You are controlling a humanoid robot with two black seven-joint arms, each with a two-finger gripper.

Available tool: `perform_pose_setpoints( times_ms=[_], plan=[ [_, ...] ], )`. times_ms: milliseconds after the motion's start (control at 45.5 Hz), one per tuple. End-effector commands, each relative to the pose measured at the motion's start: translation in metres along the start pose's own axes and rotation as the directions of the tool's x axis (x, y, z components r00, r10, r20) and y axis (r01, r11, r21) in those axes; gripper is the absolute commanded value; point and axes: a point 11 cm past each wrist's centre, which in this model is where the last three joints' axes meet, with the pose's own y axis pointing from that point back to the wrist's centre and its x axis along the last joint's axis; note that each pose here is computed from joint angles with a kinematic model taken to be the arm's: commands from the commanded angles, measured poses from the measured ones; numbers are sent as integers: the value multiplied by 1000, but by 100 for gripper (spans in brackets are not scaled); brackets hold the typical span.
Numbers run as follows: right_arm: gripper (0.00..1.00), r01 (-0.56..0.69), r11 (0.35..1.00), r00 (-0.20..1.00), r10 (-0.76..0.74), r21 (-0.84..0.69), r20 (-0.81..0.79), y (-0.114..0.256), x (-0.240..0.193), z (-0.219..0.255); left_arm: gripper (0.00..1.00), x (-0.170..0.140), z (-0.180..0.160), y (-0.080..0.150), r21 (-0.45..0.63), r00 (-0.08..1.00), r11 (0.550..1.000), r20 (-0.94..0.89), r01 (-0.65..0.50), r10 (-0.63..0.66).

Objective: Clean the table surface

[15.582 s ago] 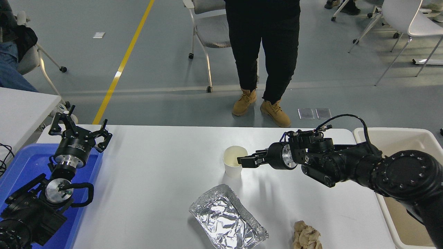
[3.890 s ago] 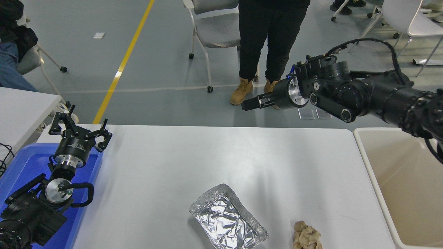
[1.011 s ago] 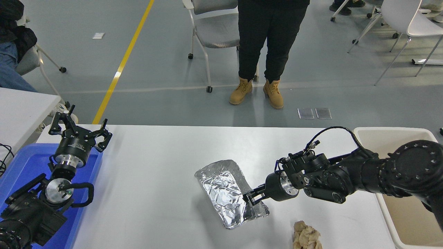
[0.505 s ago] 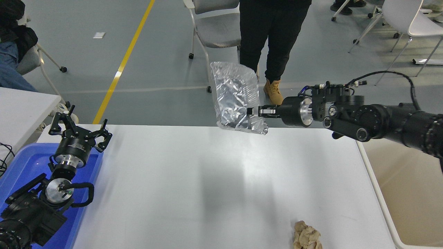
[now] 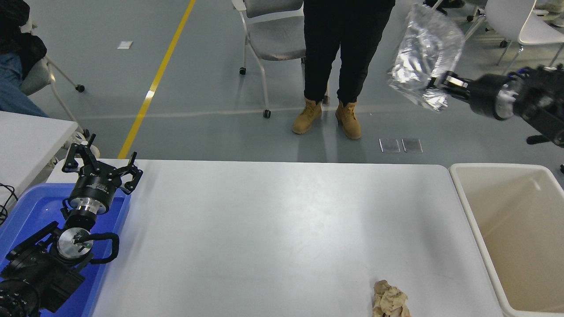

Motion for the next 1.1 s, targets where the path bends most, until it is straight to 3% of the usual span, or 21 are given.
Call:
perform_pose_setpoints(
  times_ms=[0, 264, 571, 1077],
  plan=[
    [0, -123, 978, 987, 138, -170, 82, 59, 26, 81, 100, 0, 0, 0, -1, 1000, 1000, 0, 1, -1],
    [0, -172, 930, 968, 221, -324, 119, 105, 15, 143, 100, 0, 0, 0, -1, 1000, 1000, 0, -1, 1],
    [0, -84, 846, 983, 156, -527, 92, 142, -31, 201, 100, 0, 0, 0, 1, 1000, 1000, 0, -1, 1],
    [0, -11, 798, 996, 63, -603, 66, 156, -97, 232, 100, 0, 0, 0, -1, 1000, 1000, 0, -1, 1]
  ],
)
